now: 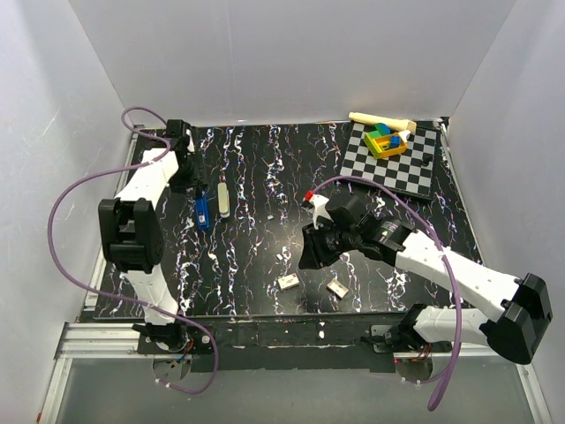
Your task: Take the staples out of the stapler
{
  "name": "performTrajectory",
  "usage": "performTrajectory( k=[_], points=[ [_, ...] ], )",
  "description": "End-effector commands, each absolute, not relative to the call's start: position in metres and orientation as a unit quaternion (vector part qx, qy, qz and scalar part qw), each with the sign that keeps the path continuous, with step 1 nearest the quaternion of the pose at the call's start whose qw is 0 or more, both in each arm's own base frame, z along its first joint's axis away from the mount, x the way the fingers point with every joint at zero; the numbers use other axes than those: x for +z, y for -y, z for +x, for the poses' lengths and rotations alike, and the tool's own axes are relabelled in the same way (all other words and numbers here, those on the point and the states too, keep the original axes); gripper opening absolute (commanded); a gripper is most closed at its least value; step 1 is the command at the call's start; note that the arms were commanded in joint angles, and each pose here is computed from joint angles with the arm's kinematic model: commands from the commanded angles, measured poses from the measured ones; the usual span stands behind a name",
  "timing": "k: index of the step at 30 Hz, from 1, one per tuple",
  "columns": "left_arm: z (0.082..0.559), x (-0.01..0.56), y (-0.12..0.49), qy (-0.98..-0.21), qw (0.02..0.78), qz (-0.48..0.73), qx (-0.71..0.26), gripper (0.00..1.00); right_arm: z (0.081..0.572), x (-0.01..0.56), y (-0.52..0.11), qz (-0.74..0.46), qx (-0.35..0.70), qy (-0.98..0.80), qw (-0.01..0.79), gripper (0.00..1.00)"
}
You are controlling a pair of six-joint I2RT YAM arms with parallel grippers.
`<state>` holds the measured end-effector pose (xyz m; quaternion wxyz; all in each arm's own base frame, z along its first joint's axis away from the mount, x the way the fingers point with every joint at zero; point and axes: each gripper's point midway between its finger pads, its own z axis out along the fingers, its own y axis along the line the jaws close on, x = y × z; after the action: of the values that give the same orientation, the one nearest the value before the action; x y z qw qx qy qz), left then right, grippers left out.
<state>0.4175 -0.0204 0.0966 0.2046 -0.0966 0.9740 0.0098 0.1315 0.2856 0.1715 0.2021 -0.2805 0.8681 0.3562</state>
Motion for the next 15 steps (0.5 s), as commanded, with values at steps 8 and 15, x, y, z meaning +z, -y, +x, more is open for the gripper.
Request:
performTrajectory(
  k=[8,15],
  points=[
    [0.383,0.192,0.066,-0.937,0.311,-0.065,-0.144,0.56,0.146,0.192,-0.285,-0.276,0.327,-0.876,0.222,0.48],
    [0.347,0.233,0.101,-0.895,0.374,0.006,-0.243,0.98,0.152,0.177,-0.281,-0.268,0.295,-0.893,0.210,0.54]
  ],
)
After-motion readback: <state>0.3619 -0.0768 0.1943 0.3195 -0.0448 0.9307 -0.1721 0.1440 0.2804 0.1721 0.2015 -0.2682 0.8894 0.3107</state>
